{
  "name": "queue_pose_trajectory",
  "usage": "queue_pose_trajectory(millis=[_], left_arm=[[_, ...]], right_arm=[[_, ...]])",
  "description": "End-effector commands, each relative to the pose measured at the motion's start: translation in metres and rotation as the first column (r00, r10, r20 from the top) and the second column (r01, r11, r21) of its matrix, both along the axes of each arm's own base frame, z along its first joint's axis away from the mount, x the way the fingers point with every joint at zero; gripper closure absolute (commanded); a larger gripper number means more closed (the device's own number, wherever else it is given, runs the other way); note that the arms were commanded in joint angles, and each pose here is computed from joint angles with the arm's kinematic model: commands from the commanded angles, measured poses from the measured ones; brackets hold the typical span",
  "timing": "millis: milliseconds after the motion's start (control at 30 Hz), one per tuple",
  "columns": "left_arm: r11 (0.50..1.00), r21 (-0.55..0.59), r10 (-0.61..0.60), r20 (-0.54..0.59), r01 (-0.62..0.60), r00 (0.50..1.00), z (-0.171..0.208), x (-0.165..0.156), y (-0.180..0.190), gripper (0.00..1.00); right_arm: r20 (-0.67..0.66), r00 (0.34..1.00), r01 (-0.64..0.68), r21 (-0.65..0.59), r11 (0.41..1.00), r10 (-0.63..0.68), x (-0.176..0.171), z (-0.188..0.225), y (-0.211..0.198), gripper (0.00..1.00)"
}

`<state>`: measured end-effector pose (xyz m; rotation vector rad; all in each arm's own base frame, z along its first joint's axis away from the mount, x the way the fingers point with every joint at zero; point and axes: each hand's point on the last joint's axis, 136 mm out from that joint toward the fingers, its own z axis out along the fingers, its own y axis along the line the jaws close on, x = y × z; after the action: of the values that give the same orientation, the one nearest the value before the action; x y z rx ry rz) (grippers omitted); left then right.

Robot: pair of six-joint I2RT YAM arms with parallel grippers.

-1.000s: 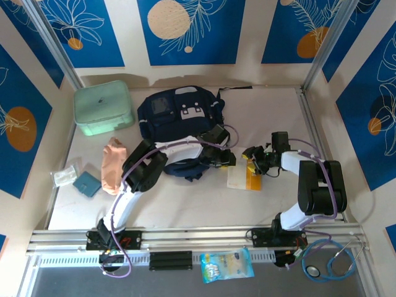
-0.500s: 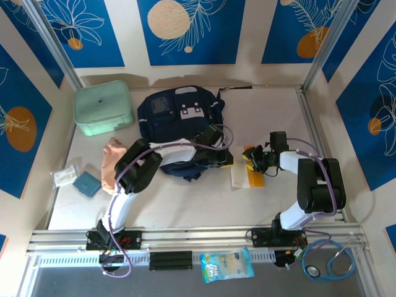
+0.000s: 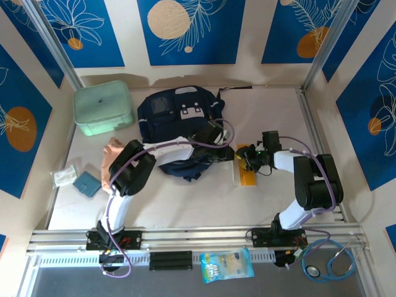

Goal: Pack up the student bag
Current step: Pick up the book from the middle-right of the table.

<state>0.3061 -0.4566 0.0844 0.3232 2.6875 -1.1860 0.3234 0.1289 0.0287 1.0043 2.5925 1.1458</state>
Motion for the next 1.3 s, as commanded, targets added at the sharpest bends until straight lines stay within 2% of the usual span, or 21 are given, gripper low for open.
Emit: queue_pose_trajectory(millis=[0,233,500,633,833,1000,1200,1267], left_arm=[[0.996,0.084,0.01,0.064,-0.016,0.998,0.003,0.0,0.016,0.8],[0.972,0.221,0.064,0.094,-0.083,0.994,-0.01,0.005,0.051,0.77],[0.947,0.279,0.136,0.096,-0.158,0.986,-0.023,0.007,0.068,0.77],[0.956,0.252,0.131,0.088,-0.15,0.987,-0.02,0.005,0.063,0.83],[0.969,0.203,0.116,0.116,-0.138,0.986,0.0,0.009,0.058,0.99],[0.978,0.145,0.127,0.153,-0.149,0.98,0.033,0.017,0.066,1.0],[0.973,0.01,0.225,0.215,-0.232,0.95,0.091,0.038,0.098,1.0],[0.962,-0.022,0.269,0.229,-0.272,0.935,0.107,0.047,0.115,1.0]], right_arm=[[-0.126,0.99,-0.051,0.072,0.996,0.06,-0.023,-0.016,0.027,0.56],[-0.125,0.988,-0.077,0.088,0.993,0.087,-0.018,-0.018,0.047,0.57],[-0.144,0.987,-0.066,0.077,0.995,0.077,-0.018,-0.022,0.049,0.62],[-0.147,0.986,-0.065,0.071,0.995,0.075,-0.018,-0.022,0.049,0.62],[-0.106,0.991,-0.072,0.056,0.996,0.077,-0.014,-0.012,0.044,0.62],[0.036,0.998,-0.043,0.037,0.998,0.042,-0.002,0.021,0.027,0.5],[0.224,0.975,-0.027,0.051,0.998,0.015,0.008,0.07,0.018,0.42],[0.269,0.963,-0.021,0.072,0.997,0.001,0.008,0.084,0.019,0.36]])
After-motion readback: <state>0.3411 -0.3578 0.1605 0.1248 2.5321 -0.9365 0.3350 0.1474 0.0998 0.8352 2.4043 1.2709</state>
